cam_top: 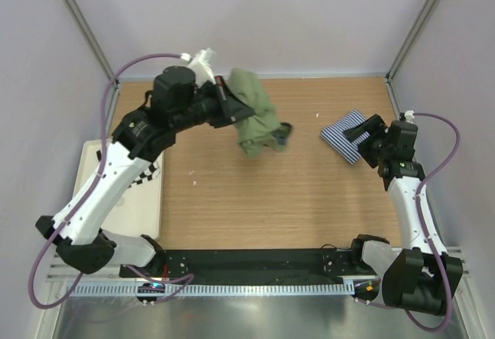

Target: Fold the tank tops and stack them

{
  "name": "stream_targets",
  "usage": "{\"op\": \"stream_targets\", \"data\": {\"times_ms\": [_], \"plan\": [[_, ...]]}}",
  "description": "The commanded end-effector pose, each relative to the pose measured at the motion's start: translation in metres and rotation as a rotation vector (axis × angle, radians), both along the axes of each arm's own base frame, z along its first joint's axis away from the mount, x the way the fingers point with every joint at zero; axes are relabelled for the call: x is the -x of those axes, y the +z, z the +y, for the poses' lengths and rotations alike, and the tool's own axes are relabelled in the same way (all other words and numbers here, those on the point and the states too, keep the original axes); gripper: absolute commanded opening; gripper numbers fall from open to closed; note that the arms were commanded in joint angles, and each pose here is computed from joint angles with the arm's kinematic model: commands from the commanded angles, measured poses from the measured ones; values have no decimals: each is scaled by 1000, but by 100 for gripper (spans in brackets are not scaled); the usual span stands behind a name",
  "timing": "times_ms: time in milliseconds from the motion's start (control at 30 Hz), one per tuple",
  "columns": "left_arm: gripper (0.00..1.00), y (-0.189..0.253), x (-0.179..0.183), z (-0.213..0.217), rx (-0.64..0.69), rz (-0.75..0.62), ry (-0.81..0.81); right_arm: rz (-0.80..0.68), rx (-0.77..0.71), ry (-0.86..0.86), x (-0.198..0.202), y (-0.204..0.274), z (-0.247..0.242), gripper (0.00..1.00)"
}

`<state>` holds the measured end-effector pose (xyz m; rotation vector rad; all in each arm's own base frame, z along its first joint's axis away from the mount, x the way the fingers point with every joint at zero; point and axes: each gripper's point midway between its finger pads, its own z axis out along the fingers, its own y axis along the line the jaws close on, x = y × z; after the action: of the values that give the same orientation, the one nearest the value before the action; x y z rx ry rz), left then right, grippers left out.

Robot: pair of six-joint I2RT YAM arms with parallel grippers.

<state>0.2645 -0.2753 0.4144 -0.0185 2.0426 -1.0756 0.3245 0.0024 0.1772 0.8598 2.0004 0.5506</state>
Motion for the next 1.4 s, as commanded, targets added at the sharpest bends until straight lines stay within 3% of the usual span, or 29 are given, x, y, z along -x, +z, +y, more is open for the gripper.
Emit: {"op": "stream_targets", "data": {"times_ms": [0,100,200,267,300,333,400,500,667,800,1000,1133,1167,1300,1367], "plan": [[4,50,32,-31,84,-157,-227,-101,27,76,-5,34,9,88],[12,33,7,-12,130,-98,-124,-129,22,140,-4,40,19,88],[18,-54,-28,17,52,79,-1,-110,40,174,-1,35,23,88],[43,-92,-40,42,-53,105,109,-80,55,200,3,28,29,88],[62,-128,-42,57,-142,153,172,-64,54,214,5,22,32,87],[99,-151,-39,71,-218,190,217,-48,53,241,8,16,40,86],[100,-189,-36,94,-322,223,295,-7,68,272,13,2,48,85],[100,-214,-28,104,-364,236,309,40,110,350,21,-14,68,83],[100,-221,-28,112,-410,200,309,193,161,442,39,-58,94,76],[99,-235,-40,106,-435,194,297,258,189,402,35,-83,88,70],[88,-257,-73,76,-462,201,227,364,290,280,23,-120,67,69],[81,-275,-93,65,-517,218,208,377,281,278,15,-132,70,65],[81,-278,-98,65,-529,211,212,379,281,275,13,-134,69,60],[77,-310,-126,59,-595,232,233,386,304,236,7,-134,64,17],[76,-324,-130,57,-624,269,225,364,324,205,5,-127,58,8]]}}
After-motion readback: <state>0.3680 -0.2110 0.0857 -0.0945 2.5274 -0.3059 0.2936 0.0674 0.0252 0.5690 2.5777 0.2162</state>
